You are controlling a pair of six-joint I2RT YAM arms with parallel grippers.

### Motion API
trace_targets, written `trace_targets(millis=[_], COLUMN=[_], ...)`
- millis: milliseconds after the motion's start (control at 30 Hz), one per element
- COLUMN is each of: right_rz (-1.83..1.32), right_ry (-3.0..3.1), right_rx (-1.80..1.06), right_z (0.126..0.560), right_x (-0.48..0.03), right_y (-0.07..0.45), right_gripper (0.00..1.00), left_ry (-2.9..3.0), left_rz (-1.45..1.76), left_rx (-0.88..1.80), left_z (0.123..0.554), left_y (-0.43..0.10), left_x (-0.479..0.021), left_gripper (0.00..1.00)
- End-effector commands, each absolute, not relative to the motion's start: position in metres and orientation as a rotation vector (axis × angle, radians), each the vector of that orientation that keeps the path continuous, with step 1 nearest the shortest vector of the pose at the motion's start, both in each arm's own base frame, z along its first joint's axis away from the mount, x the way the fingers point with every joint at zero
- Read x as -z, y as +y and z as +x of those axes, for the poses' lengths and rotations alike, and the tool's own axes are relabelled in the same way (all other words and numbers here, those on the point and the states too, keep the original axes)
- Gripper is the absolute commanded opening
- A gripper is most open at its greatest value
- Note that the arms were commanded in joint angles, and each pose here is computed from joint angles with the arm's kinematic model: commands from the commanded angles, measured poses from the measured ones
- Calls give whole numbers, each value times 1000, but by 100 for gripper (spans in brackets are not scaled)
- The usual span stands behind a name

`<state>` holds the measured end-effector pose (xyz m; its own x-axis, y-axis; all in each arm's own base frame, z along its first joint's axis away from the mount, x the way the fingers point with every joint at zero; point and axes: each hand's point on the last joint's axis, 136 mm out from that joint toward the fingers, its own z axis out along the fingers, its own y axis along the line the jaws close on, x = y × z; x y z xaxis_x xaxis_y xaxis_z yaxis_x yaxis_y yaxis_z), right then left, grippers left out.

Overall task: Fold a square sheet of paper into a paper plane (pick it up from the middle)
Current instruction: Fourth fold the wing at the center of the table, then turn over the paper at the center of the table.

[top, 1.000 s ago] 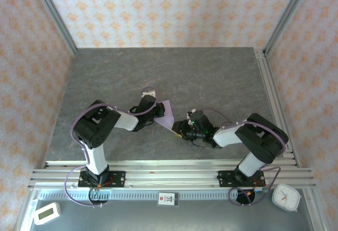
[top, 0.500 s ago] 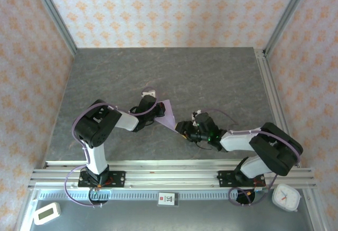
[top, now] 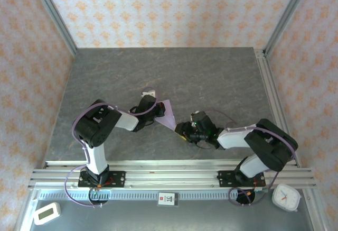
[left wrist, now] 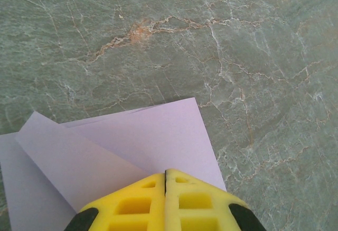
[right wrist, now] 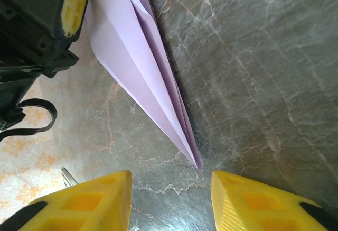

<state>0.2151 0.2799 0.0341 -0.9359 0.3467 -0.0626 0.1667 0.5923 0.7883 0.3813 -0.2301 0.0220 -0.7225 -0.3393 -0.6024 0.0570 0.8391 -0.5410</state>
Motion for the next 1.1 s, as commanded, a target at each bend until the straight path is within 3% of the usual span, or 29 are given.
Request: trace_targets(millis=[0, 967, 1067], right_rz=[349, 372, 388], right_ry=[2557, 2501, 2488], right_rx=[-1278, -1225, -1254], right_z=[234, 270, 274], right_x=[-45, -49, -48], right_y=[300, 296, 295], right_gripper=[42, 39, 32], left_ry=[2426, 2451, 2449], left_rz=[-219, -221, -219], left_rx=[610, 612, 617], left_z=[362, 356, 357], left_y=[-214, -213, -214], left_x=[20, 33, 32], left_gripper=[0, 0, 0])
